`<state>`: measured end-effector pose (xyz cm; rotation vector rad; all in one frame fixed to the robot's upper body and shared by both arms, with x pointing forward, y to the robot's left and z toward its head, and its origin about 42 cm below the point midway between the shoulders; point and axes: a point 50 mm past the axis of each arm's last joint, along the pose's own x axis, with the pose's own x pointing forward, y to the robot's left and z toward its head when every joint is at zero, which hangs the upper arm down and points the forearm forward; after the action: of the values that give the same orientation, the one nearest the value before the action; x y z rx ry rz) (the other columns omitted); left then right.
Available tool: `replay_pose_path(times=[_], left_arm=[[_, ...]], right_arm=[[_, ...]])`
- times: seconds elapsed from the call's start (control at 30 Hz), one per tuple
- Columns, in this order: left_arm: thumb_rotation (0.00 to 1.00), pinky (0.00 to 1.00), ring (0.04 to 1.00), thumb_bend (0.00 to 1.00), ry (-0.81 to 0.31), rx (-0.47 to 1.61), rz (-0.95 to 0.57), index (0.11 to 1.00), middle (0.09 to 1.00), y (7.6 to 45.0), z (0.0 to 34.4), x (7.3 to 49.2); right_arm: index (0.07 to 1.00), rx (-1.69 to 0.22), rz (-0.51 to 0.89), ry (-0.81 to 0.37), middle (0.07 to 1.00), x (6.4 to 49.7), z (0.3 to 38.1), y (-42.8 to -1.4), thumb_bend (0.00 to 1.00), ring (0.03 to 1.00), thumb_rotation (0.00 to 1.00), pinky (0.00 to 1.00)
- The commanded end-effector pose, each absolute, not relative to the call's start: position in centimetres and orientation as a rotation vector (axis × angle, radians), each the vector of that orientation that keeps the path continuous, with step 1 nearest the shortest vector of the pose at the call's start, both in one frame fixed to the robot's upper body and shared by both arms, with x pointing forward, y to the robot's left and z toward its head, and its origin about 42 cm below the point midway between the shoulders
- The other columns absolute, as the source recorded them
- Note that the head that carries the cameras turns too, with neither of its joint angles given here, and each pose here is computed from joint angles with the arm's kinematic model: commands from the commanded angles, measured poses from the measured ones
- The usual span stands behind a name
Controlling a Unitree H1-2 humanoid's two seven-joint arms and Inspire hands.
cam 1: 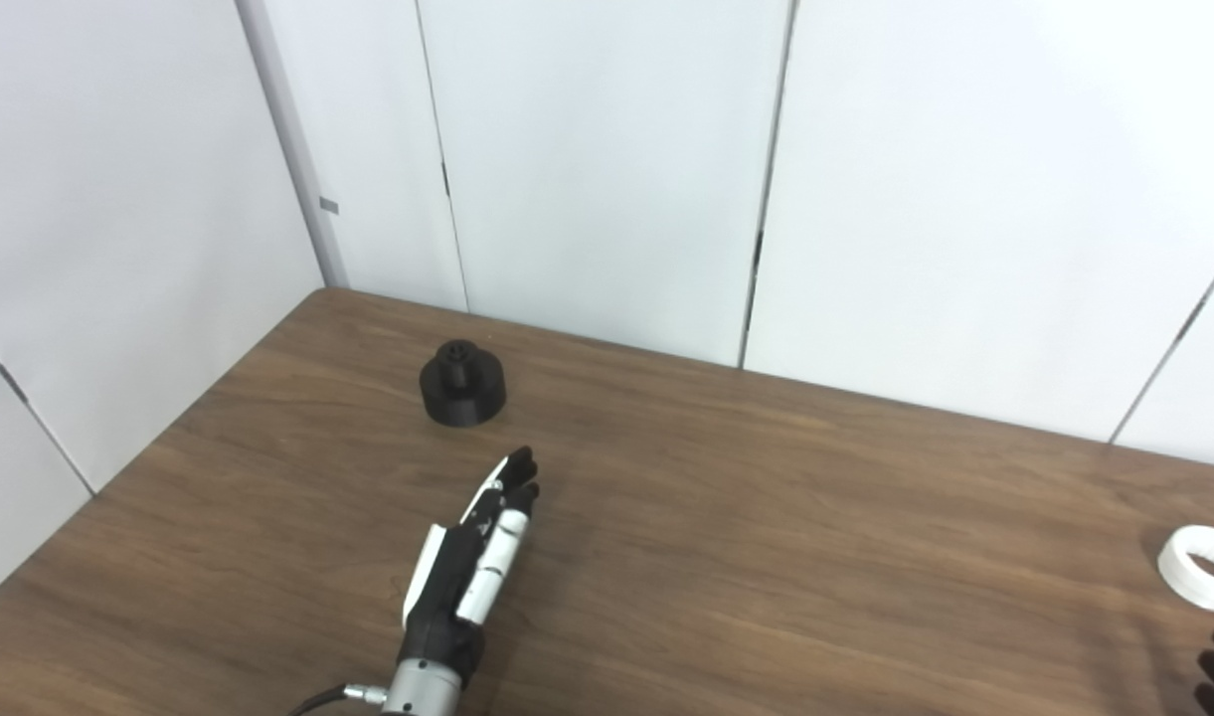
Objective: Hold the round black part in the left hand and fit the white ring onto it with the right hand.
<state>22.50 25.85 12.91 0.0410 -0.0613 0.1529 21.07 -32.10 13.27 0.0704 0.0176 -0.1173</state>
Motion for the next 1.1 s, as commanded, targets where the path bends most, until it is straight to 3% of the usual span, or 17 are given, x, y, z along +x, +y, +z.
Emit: replay_pose_path(times=[0.0,0.1,0.23,0.3,0.43,0.77,1.07], left_arm=[[0.61,0.95,0.942,0.64,-0.082,0.118,0.160,0.949,0.951,26.3,13.0,21.2],[0.50,0.88,0.910,0.69,-0.122,0.269,0.207,0.931,0.929,27.0,15.0,21.2],[0.39,0.90,0.918,0.79,-0.121,0.516,0.257,0.928,0.928,28.7,18.1,21.9],[0.42,0.91,0.957,0.89,-0.101,0.667,0.269,0.942,0.960,30.1,19.2,22.5],[0.43,0.91,0.984,0.99,-0.098,0.891,0.348,0.927,0.976,33.0,21.0,24.2],[0.49,1.00,0.992,1.00,-0.094,1.195,0.467,0.906,0.968,37.2,22.4,27.9],[0.56,0.98,0.982,1.00,-0.009,1.258,0.450,0.904,0.958,40.2,21.6,31.8]], right_arm=[[0.925,0.023,-0.113,0.040,0.940,18.8,12.9,-33.2,0.71,0.957,1.00,0.99],[0.927,0.021,-0.116,0.040,0.940,18.7,13.1,-33.3,0.72,0.963,1.00,0.99],[0.932,0.015,-0.114,0.039,0.938,18.6,13.2,-33.2,0.72,0.963,1.00,0.99],[0.931,0.016,-0.114,0.041,0.935,18.5,13.2,-33.1,0.73,0.961,1.00,0.98],[0.927,0.017,-0.109,0.036,0.930,18.4,13.2,-32.9,0.74,0.952,1.00,0.96],[0.925,0.019,-0.108,0.038,0.931,18.3,13.3,-32.2,0.79,0.953,1.00,0.96],[0.931,0.010,-0.106,0.041,0.939,18.2,13.3,-31.7,0.82,0.967,1.00,1.00]])
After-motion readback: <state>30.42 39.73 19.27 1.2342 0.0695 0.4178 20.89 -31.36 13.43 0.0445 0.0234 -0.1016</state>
